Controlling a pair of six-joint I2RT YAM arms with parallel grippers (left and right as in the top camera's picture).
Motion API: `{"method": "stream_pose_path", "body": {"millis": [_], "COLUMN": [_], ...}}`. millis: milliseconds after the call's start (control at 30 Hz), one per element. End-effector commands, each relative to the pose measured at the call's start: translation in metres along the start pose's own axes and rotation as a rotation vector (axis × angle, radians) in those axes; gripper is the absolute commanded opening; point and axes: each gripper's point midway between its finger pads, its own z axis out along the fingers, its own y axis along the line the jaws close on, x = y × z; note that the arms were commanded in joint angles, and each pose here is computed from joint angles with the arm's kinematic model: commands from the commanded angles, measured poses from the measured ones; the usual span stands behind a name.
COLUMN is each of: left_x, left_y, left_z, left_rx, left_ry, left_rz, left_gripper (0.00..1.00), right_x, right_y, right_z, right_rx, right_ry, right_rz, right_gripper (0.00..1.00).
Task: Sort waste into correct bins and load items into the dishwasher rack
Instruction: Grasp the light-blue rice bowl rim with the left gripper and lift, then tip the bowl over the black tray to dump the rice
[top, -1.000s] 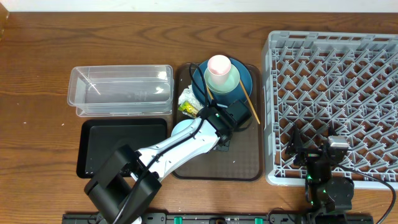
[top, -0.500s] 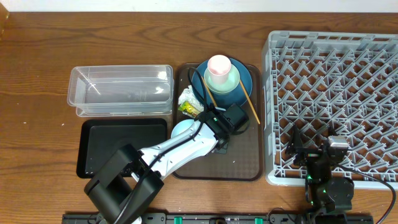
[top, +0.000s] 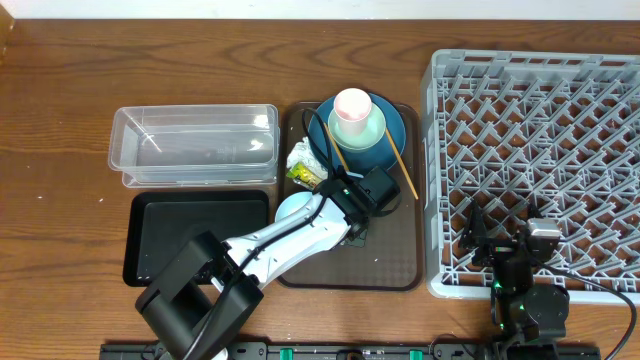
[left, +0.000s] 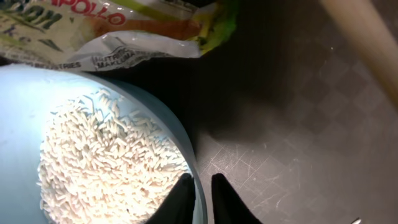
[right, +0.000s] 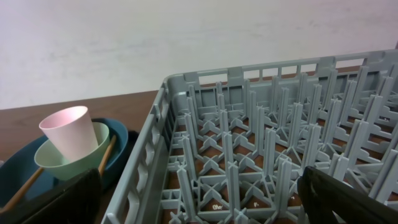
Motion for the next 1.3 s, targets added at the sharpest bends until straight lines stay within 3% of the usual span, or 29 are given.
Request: {"method": "stream_pose_path", "body": {"millis": [0, 533, 1000, 1267], "left_x": [0.003, 0.002, 0.002, 0.009], "left_y": [0.005, 0.008, 0.025, 0.066], "left_z": [0.005, -0.008, -0.103, -0.139], "left_rx": [-0.029, -0.024, 0.119, 0.156], "left_ry": [0.004, -0.007, -0.155, -0.192], "left_rz": [0.003, 0.011, -0.027, -0.101], "left_gripper": [0.11, 0.06, 0.06, 0.07], "right_x": [0.001, 0.001, 0.001, 0.001], "right_y": [0.001, 0.001, 0.001, 0.001], "right_z": [0.0, 0.0, 0.0, 0.0], "right_rx": [-0.001, -0.001, -0.001, -0.001], "right_ry": [0.003, 0.003, 0.003, 0.003], "right_rz": [0.009, 0.009, 0.009, 0.009], "right_gripper": [0.99, 0.99, 0.99, 0.99]}}
